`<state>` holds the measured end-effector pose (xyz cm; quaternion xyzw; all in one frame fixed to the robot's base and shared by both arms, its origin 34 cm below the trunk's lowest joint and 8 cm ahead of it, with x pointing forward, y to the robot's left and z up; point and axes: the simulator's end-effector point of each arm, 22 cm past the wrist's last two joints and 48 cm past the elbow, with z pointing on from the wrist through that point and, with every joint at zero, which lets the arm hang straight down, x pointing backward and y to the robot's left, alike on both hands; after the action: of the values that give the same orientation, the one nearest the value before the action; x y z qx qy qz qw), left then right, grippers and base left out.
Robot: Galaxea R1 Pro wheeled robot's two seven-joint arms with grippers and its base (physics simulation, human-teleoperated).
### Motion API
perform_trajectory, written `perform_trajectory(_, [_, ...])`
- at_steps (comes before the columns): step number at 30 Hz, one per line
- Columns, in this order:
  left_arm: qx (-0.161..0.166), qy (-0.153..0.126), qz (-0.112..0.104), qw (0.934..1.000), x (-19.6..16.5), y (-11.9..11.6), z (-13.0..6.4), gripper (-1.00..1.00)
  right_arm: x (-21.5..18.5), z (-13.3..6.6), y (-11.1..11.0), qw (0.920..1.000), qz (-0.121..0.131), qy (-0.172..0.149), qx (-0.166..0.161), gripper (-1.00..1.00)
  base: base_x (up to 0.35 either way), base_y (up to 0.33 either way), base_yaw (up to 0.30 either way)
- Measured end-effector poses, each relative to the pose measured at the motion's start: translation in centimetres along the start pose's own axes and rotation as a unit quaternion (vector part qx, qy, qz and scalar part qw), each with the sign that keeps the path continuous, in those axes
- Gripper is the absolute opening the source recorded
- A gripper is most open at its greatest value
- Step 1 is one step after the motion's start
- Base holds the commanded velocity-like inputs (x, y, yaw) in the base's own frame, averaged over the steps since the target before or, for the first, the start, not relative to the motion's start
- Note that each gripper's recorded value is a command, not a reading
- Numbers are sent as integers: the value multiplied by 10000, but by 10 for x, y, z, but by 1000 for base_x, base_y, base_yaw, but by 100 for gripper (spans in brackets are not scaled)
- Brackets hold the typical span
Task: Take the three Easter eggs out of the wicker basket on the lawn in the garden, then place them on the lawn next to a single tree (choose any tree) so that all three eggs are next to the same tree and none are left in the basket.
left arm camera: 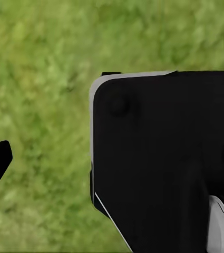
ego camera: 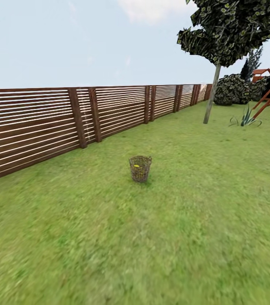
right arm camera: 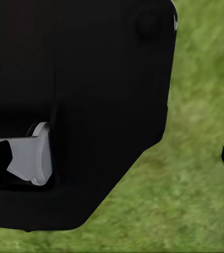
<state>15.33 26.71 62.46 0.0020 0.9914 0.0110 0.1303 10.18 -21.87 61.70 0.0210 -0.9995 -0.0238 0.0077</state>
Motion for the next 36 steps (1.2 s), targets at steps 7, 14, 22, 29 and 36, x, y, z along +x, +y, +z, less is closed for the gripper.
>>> perform_trajectory(7, [0, -3, 0, 10000, 0, 0, 0, 100, 0, 0, 0, 10000, 0, -2, 0, 100, 274, -193, 20])
perform_trajectory(14, [-6, -3, 0, 10000, 0, 0, 0, 100, 0, 0, 0, 10000, 0, 1, 0, 100, 272, -197, 135])
perform_trajectory(22, [-7, -2, 0, 10000, 0, 0, 0, 100, 0, 0, 0, 10000, 0, 2, 0, 100, 271, -198, 237])
perform_trajectory(29, [-7, 0, 0, 10000, 0, 0, 0, 100, 0, 0, 0, 10000, 6, -5, 1, 100, 270, -200, 248])
perform_trajectory(36, [-7, 0, 0, 10000, 0, 0, 0, 100, -1, 0, 0, 10000, 7, -6, 2, 100, 269, -200, 248])
